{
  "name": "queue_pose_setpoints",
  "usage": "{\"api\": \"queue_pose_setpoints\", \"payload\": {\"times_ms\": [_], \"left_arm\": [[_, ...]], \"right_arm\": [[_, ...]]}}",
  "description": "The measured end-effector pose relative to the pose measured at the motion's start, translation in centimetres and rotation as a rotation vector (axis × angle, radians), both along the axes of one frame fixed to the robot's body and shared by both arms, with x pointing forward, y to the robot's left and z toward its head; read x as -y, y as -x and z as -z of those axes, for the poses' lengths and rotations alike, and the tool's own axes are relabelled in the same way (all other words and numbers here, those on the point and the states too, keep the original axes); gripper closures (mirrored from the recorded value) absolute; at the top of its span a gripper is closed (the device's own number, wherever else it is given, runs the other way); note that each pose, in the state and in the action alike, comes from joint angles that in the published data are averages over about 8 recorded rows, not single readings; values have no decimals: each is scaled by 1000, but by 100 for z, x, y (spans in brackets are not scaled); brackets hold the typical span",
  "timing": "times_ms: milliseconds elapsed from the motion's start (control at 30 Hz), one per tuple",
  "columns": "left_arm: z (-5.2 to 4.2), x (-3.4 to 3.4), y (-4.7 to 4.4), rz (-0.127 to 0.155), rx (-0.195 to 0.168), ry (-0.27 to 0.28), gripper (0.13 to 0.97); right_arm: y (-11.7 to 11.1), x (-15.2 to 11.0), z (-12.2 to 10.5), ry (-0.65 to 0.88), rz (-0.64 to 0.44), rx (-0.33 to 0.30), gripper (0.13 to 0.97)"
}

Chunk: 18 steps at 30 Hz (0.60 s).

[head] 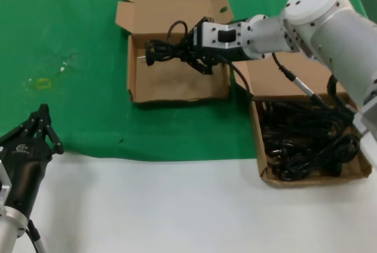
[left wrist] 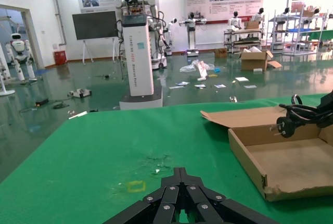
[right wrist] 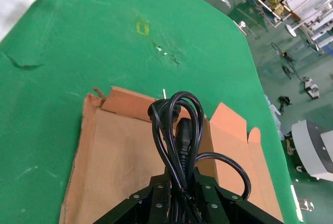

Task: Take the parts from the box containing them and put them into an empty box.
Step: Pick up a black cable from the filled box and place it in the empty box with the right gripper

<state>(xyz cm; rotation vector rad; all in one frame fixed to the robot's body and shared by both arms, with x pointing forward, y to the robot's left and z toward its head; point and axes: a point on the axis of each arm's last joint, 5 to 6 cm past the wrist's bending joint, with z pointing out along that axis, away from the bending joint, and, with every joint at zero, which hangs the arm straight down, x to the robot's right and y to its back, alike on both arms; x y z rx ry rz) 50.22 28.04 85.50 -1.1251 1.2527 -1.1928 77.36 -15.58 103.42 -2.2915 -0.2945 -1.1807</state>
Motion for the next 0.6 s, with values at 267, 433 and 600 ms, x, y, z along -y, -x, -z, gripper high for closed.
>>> {"api": "queue_pose_setpoints", "payload": {"times_ms": [267, 433, 600], "left_arm": [[0, 0, 0, 0, 0, 0, 953], [0, 0, 0, 0, 0, 0, 953], [0, 0, 0, 0, 0, 0, 953]], "right_arm": [[18, -105, 137, 9, 19, 19, 879], [35, -160, 214, 13, 20, 28, 879], [52, -208, 277, 17, 16, 39, 879]]}}
